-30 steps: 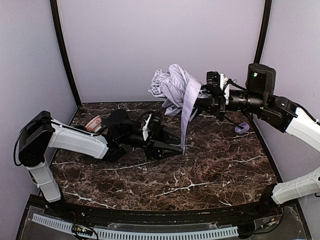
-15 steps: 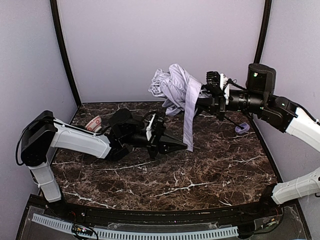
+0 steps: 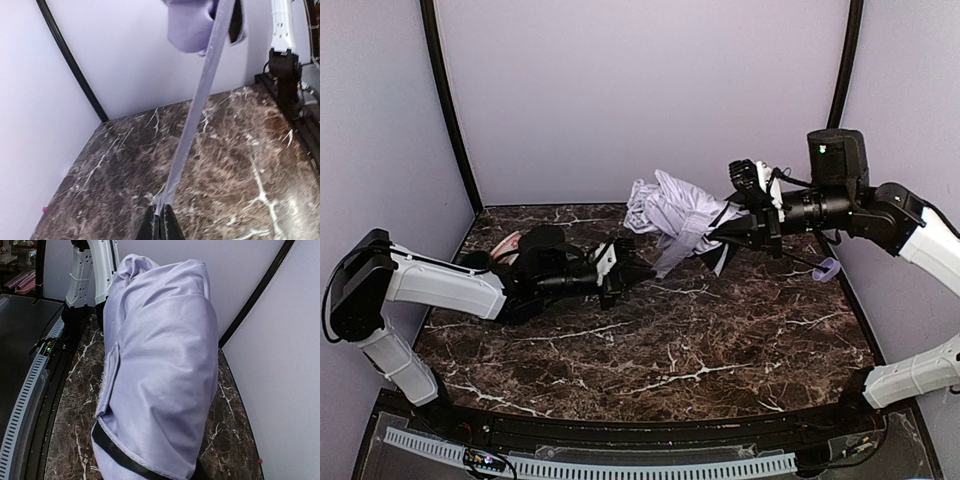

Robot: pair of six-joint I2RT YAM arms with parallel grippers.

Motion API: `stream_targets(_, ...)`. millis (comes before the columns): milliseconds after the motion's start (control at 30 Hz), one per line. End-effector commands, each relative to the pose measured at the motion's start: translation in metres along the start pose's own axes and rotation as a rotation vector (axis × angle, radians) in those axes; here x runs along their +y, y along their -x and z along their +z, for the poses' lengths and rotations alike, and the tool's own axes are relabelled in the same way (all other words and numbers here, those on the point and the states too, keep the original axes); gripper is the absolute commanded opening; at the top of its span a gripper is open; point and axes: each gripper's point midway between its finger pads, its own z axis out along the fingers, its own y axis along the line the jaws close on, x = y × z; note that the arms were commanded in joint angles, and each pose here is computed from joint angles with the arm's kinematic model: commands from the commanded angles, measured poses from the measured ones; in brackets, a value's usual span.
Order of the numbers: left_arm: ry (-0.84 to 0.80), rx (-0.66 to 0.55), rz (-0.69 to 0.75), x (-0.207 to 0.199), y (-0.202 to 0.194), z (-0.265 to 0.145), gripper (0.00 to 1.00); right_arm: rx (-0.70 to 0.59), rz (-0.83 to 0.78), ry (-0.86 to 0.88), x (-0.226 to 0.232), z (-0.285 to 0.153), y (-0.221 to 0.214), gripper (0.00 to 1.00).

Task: Put away the umbrella

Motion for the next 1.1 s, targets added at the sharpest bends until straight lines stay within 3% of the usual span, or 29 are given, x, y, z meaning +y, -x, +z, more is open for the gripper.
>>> stream_targets(0, 0.112, 0.189, 0.231, 0.035, -0.041, 0.000, 0.00, -0.059, 0.043, 0.200, 0.034, 0.002, 0.017, 0.00)
stream_targets(167, 0.140, 0.188, 0.403, 0.072, -0.043, 0.014, 0.00, -0.016, 0.111, 0.429, 0.084, 0.018, 0.002, 0.00)
stream_targets(333, 0.197, 0.123, 0.574, 0.100, -0.017, 0.022, 0.00, 0.132, 0.201, 0.585, 0.126, 0.037, -0.026, 0.00)
stream_targets(500, 0.228, 0.016, 0.699, 0.102, 0.024, 0.013, 0.00, 0.235, 0.342, 0.657, 0.158, 0.054, -0.079, 0.00)
stream_targets(767, 0.226, -0.097, 0.842, 0.048, 0.075, -0.003, 0.00, 0.427, 0.523, 0.602, 0.170, 0.089, -0.179, 0.00)
stream_targets(900, 0.207, -0.104, 0.817, 0.013, 0.073, -0.011, 0.00, 0.482, 0.640, 0.479, 0.138, 0.105, -0.225, 0.00)
stream_targets(1067, 0.230, -0.082, 0.706, -0.013, 0.058, -0.021, 0.00, 0.477, 0.704, 0.418, 0.112, 0.125, -0.248, 0.00)
